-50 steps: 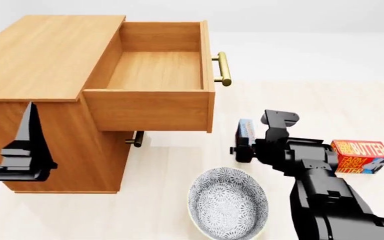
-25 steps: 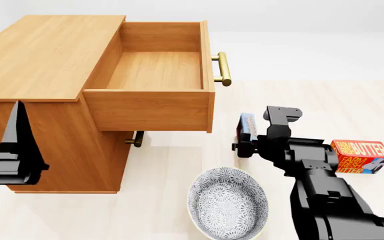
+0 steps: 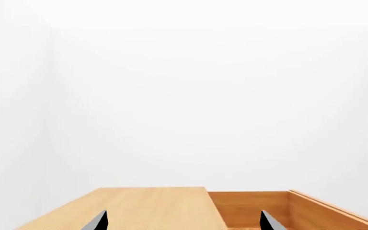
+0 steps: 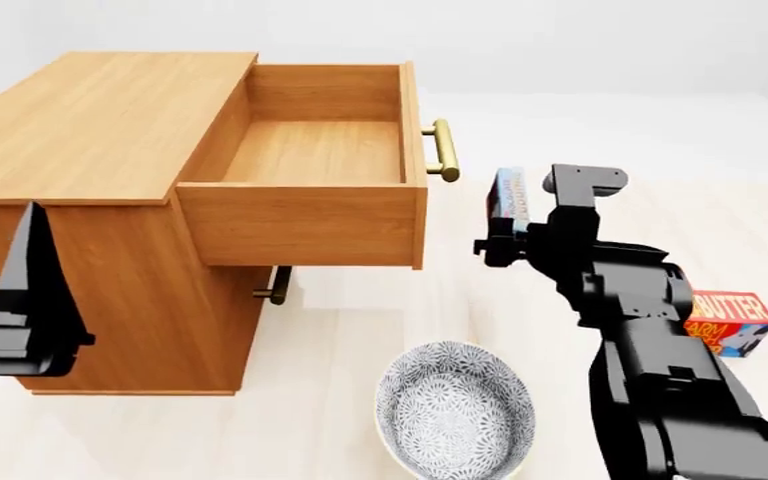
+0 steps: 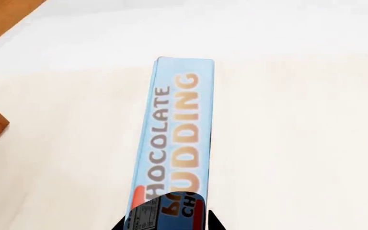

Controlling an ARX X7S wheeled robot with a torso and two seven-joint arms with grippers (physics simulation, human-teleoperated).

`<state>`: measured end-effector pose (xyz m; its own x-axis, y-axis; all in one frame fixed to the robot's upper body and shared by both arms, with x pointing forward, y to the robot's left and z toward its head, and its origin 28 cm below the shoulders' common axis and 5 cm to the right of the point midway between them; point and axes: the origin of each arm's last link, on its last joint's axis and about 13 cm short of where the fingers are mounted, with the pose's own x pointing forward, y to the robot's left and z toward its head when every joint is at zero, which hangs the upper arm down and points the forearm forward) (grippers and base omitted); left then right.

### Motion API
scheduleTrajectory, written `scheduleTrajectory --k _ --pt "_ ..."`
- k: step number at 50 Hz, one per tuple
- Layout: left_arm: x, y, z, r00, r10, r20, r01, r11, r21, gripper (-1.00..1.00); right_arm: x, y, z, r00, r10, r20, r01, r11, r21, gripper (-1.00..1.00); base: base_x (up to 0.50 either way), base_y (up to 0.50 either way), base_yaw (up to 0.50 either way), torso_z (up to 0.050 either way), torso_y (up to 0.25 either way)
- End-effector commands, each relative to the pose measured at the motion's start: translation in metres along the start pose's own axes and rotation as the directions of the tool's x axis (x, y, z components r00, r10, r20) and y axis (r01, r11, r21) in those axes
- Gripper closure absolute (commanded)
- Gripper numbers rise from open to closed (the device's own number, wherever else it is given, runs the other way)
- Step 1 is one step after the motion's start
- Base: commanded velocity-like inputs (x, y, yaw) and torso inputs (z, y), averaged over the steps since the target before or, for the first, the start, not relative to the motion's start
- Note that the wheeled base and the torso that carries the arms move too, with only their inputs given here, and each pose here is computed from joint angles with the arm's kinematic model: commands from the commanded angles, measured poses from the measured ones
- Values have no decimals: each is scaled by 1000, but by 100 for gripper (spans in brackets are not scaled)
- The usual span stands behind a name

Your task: Put the chocolate pudding in the top drawer of the cabinet and close it.

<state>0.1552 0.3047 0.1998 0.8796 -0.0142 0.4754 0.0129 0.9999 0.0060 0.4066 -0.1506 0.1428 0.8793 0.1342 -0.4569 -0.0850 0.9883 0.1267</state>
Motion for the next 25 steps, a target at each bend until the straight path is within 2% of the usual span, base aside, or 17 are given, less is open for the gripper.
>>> scheduleTrajectory --k 1,19,22,25 --pt "-1 0 -2 1000 -11 3 11 1000 -4 -100 -16 4 24 993 16 120 -15 1000 -10 100 0 0 0 0 0" --pt "-1 -1 2 1000 24 -3 -24 999 37 -100 -44 10 39 975 15 220 -5 999 -46 100 0 0 0 0 0" --pt "-2 0 4 1000 9 -10 -9 1000 1 -100 -48 13 42 972 20 234 -7 999 -53 100 0 0 0 45 60" --pt "-3 0 5 1000 9 -7 -9 1000 -1 -100 -51 15 45 968 22 249 -9 998 -56 100 0 0 0 47 68"
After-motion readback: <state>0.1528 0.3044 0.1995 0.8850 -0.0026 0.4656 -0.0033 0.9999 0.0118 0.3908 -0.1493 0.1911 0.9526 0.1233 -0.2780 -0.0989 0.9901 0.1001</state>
